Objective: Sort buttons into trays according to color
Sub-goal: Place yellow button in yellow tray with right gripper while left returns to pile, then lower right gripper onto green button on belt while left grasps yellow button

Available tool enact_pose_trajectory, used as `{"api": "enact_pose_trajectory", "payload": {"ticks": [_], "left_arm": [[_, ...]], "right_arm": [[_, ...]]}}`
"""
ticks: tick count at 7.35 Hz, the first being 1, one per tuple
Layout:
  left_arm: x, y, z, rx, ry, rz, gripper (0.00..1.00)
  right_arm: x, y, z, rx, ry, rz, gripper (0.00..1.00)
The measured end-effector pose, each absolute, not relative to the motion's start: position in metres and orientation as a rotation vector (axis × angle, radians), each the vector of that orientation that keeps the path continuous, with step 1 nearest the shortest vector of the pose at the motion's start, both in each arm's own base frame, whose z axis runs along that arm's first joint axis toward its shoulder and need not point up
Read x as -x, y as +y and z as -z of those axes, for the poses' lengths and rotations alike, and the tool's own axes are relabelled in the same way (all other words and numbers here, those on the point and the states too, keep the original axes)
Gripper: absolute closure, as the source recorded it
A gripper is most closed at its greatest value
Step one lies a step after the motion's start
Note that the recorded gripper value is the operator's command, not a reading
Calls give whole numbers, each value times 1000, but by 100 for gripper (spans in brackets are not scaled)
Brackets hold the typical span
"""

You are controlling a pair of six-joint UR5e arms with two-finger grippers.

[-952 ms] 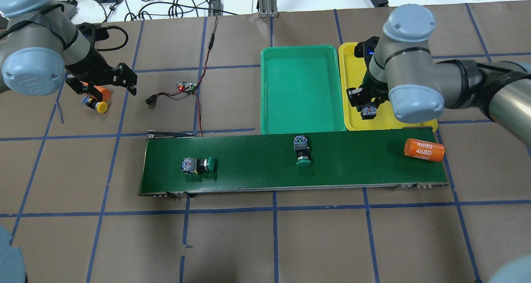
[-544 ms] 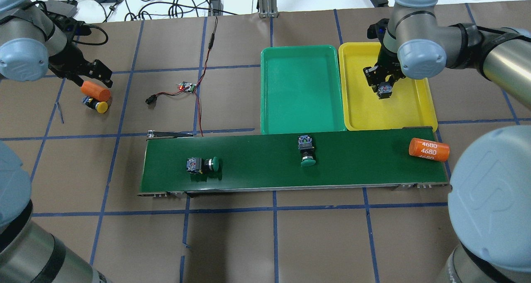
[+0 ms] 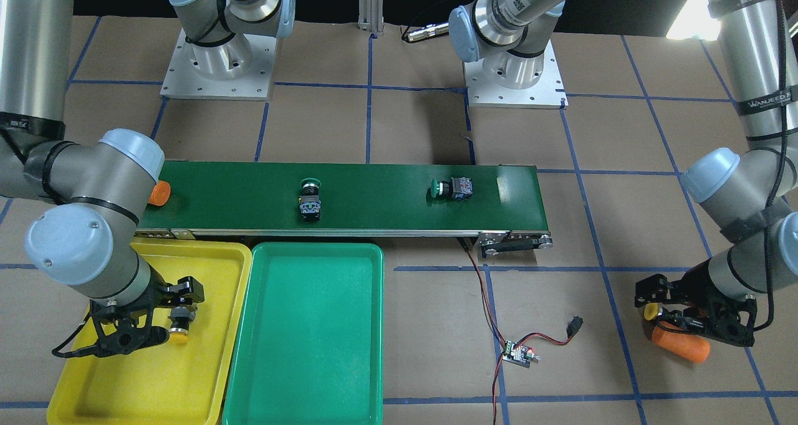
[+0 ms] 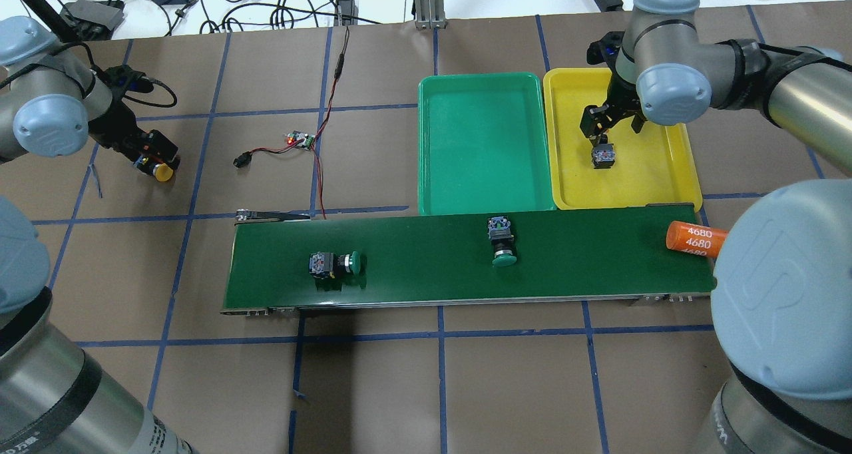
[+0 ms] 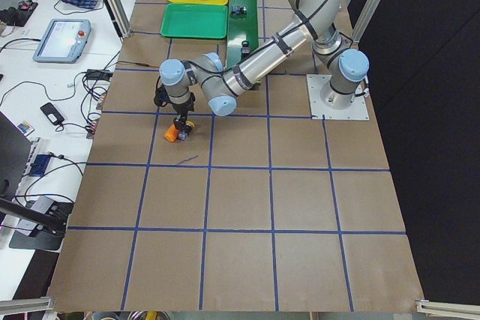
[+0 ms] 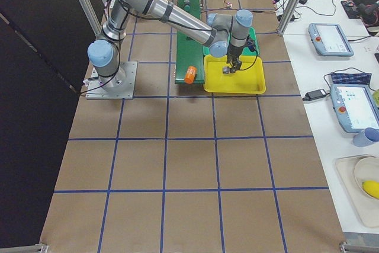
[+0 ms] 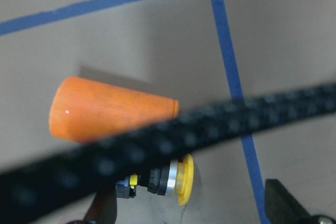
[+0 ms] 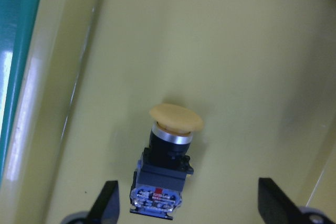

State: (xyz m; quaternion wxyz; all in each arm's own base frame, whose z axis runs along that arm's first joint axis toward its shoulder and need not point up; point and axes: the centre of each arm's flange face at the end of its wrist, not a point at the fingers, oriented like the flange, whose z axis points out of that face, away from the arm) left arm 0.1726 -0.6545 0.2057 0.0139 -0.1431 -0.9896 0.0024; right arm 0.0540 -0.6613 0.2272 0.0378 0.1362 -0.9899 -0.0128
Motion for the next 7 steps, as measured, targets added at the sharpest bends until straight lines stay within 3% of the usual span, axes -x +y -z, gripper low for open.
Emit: {"api": "enact_pose_trajectory", "payload": {"ticks": [3, 7], "left_arm": [[-178, -663, -208, 513, -3097, -64, 0], [-201, -659, -198, 528, -3080, -59, 0]], "right_arm": [[-68, -633, -262, -424, -3048, 33, 0], [-140, -530, -297, -366, -3064, 4, 0]]}}
